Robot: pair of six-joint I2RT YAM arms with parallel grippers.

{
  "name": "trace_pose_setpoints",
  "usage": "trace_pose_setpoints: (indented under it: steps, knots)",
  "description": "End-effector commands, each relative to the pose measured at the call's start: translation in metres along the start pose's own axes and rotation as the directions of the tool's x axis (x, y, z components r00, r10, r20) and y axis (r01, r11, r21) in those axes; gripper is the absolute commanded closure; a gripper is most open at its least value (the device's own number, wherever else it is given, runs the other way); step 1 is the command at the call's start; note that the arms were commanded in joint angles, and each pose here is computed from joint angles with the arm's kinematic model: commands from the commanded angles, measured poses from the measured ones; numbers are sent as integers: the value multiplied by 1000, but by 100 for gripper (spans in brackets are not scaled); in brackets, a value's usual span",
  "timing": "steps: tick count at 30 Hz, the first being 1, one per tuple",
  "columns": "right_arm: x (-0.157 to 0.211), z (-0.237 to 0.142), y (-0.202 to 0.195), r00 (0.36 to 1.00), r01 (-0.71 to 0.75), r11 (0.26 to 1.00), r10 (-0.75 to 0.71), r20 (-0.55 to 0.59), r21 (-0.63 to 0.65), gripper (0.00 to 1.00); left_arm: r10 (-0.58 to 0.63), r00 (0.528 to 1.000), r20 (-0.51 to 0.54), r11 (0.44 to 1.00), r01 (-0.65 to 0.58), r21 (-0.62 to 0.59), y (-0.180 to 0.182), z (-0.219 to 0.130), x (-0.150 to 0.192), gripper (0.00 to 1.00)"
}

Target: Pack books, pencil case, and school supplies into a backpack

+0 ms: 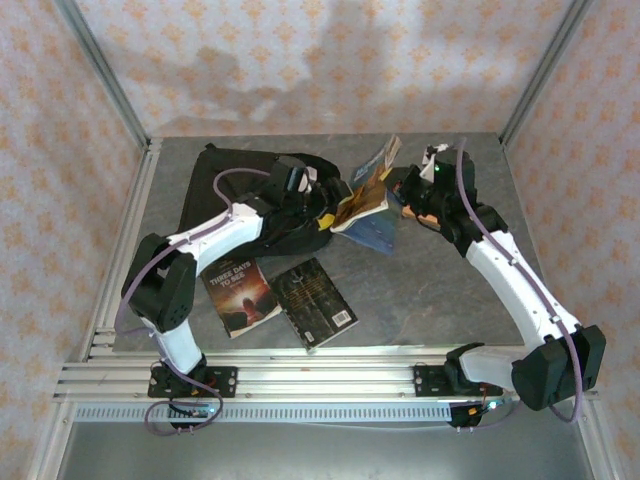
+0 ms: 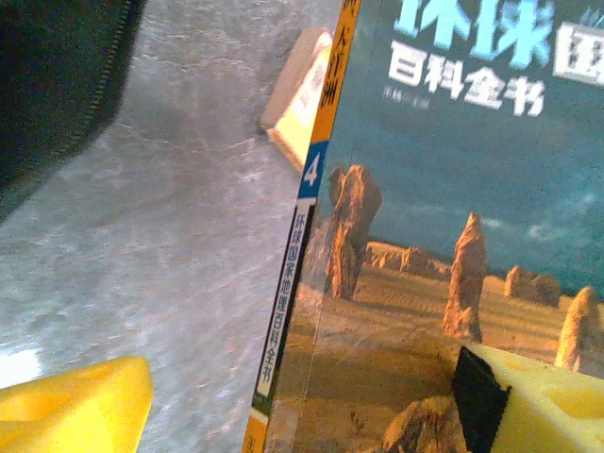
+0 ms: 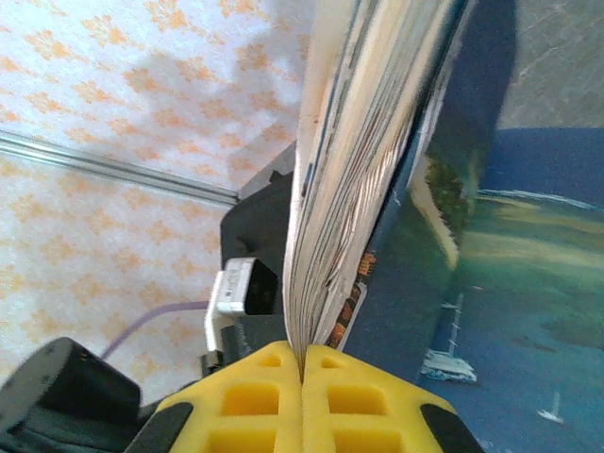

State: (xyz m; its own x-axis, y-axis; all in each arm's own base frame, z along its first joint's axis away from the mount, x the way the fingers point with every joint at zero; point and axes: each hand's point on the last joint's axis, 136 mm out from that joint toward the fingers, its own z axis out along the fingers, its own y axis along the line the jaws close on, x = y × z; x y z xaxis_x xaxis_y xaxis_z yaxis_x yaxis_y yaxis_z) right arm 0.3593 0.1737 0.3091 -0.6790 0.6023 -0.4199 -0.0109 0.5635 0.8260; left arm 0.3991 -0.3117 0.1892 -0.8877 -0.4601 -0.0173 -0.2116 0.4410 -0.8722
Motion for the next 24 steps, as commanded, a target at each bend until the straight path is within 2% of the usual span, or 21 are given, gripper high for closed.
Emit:
trace_pose_setpoints:
  steps: [1,3,6,11,16,20,21,22,23,24]
  knots:
    - [-12,-3,29,999,-24,990,30,38,-139,100,-71,997,4,985,70,160,-30,1,-6,19]
    - [-11,0,25,998,-40,990,45,37,-136,100,-91,996,5,974,87,209,-39,0,-8,22]
    - [-8,1,18,998,-43,992,48,36,-120,100,-103,995,14,959,95,267,-51,-5,-12,36]
    - [-1,1,1,999,-33,997,35,30,-63,100,-116,992,49,943,95,320,-55,-18,-21,67]
    - [10,6,-25,999,-48,999,48,15,9,100,-82,994,78,935,49,351,-65,-32,-23,98]
    - [19,11,-45,998,-70,996,70,1,51,100,-28,994,101,931,-11,364,-78,-45,-19,100]
    - [22,12,-51,997,-77,995,78,0,70,96,-6,993,114,932,-35,361,-81,-50,-19,100]
    - [24,12,-57,996,-85,993,86,-1,84,85,15,992,129,931,-61,359,-86,-56,-18,100]
    - [27,13,-62,996,-93,991,93,-2,96,69,35,990,139,931,-83,356,-90,-61,-16,100]
    - [28,14,-68,994,-106,988,107,1,113,47,54,987,153,931,-105,349,-94,-67,-15,100]
